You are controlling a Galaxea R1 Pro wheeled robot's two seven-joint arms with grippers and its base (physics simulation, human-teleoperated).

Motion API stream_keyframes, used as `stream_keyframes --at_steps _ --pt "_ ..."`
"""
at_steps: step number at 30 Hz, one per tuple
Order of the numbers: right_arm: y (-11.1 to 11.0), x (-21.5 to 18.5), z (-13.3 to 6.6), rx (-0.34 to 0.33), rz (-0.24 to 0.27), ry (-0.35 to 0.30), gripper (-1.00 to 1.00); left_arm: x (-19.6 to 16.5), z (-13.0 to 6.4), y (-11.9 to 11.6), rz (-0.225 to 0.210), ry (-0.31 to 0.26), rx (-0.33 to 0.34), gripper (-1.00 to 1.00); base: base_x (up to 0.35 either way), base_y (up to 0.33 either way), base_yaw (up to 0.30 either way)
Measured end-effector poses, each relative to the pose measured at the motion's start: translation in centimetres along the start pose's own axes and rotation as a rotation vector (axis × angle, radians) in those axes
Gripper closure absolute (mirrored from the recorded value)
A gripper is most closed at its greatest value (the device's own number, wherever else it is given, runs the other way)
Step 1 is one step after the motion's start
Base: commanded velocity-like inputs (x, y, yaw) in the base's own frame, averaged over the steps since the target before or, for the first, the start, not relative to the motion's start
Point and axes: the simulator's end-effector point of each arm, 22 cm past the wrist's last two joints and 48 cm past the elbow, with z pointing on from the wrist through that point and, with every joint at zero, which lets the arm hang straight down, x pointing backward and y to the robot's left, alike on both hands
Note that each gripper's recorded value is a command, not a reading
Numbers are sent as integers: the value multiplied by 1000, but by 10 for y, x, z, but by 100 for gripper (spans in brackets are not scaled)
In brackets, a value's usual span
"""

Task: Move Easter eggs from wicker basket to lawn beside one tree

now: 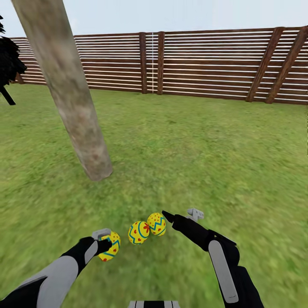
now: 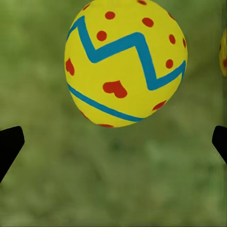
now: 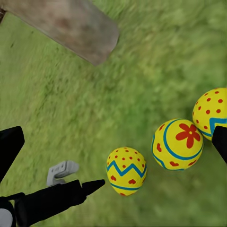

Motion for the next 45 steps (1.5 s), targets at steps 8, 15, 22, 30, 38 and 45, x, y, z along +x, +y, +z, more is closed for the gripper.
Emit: stream_keyframes --at_steps 8,15,22,30,38,45 --pt "12 -10 -8 -14 -18 -23 -100 -14 -13 -3 -2 -31 8 -100 -121 0 0" --pt "23 -19 -15 -24 -35 -43 -100 -26 -25 -5 -3 -58 15 -100 -314 0 0" --pt "33 -25 -22 -27 -51 -52 -100 -38 -38 -8 2 -88 18 -100 -304 0 0" --pt "27 -30 -30 46 -63 -38 -100 -51 -53 -10 8 -120 22 -100 -48 0 0" --pt "3 -25 -46 169 -79 27 -100 -63 -68 -11 13 -144 26 -100 -2 0 0" --pt "-19 -36 -65 220 -13 13 -100 -65 -81 -11 15 -113 25 -100 0 0 0"
